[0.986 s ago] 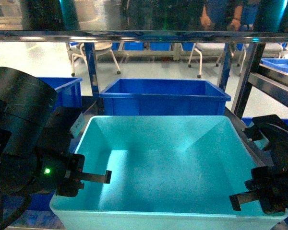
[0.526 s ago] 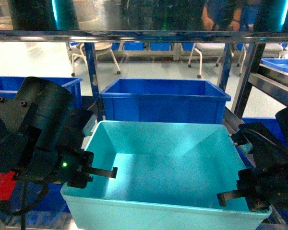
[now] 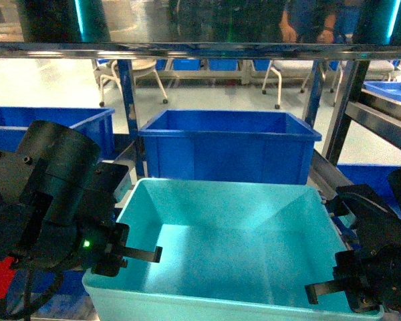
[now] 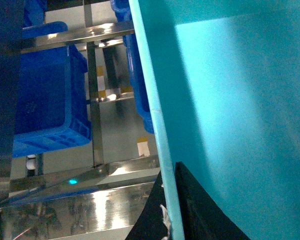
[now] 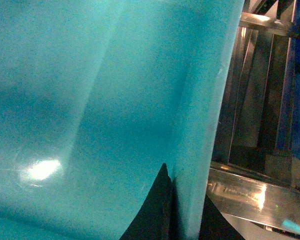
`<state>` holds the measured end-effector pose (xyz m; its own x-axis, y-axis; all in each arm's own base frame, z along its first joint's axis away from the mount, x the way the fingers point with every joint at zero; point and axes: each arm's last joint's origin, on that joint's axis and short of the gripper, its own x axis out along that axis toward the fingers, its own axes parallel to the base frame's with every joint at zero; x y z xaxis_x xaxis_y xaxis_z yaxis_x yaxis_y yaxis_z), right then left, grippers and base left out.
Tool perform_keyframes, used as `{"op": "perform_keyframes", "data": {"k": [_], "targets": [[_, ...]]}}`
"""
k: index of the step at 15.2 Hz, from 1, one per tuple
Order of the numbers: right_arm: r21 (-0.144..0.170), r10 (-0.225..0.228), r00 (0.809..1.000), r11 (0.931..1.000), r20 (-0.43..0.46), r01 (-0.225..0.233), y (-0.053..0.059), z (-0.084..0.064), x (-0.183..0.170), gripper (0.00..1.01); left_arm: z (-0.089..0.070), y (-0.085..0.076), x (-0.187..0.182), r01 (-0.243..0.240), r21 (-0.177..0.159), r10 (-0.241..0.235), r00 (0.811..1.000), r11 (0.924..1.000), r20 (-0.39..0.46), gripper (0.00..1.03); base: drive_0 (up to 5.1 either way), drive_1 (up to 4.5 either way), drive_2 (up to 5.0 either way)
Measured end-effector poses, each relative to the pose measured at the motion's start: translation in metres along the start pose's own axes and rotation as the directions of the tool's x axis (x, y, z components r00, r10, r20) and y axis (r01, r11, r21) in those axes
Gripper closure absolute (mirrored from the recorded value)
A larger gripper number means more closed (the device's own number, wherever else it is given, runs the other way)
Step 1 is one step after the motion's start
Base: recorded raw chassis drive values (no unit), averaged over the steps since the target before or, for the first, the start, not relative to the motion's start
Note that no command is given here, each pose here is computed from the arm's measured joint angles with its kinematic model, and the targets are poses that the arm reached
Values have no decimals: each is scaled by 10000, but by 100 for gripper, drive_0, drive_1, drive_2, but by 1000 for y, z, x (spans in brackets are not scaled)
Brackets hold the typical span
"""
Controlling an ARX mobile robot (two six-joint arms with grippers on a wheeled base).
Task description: Organize blue bins on left shelf correctly
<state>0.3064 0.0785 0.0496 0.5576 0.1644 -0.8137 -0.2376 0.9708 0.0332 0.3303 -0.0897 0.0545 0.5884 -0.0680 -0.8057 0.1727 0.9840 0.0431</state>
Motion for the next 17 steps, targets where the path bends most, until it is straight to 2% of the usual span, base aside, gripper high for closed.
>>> {"op": "perform_keyframes", "data": {"k": [3,5,17], "targets": [[26,160,9982,9999,-583,-159,3,-8,4,99,-1,0,0,-7,43,7,10000,10000,-53,101,0,0,0],[128,144,9989,9998,-451,-138,6,-14,5,99,-1,1,0,-53,92,54,10000,9999,-71,101,0,0,0],[144,49,9994,9999,-351,-44,3,-13,6,99,-1,1,0,-37,90,37,10000,10000,-46,101,0,0,0]]}}
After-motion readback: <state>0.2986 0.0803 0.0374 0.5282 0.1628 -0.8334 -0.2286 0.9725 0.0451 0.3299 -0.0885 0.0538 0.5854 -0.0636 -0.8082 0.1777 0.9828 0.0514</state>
